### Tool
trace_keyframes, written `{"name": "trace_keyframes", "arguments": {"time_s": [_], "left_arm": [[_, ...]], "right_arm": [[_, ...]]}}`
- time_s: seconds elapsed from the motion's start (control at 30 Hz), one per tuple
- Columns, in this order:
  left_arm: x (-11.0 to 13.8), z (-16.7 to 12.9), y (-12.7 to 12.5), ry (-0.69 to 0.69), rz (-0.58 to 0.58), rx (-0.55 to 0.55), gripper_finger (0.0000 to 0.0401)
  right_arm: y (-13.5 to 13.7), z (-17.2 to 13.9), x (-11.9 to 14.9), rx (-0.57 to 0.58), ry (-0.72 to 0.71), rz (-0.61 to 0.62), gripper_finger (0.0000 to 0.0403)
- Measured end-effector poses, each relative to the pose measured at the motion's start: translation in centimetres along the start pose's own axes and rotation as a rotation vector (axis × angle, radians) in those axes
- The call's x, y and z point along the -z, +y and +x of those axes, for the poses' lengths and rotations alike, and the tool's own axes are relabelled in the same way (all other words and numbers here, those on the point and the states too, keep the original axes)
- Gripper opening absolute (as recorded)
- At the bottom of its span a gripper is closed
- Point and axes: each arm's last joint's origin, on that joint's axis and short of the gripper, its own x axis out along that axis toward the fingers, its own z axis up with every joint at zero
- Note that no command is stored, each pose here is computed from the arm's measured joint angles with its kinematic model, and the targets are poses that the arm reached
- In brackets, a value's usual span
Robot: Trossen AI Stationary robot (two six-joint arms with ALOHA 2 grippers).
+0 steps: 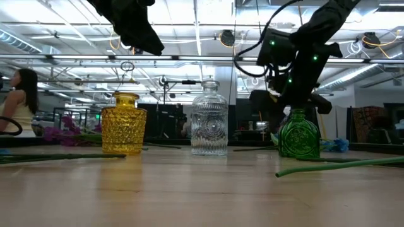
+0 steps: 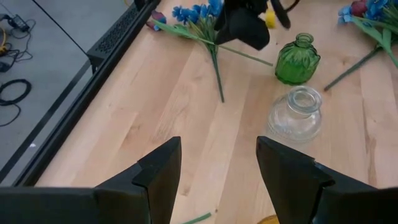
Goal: Sort flowers into vase by color
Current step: Put the top right red tulip into the transparent vase
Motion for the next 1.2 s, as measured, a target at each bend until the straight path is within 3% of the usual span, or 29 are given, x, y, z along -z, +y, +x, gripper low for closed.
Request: {"name": "trace_keyframes", "arguments": {"time_s": [0.53,0.87,1.2], "left_arm": [[-0.2,0.0,0.0,-0.024,-0.001,0.003,0.0215],[-0.3,0.0,0.0,-0.027,-0.002,0.003,0.0215],[-0.3,0.0,0.0,-0.027,-0.007,0.003,0.0215]], "right_arm": [[0.6,2.5,1.4,0.047,0.031,-0.020,0.0178],[0.5,2.6,1.2,0.044,0.052,-0.008,0.0078],[0.2,2.7,1.2,0.063,0.059,-0.031,0.0051]]}}
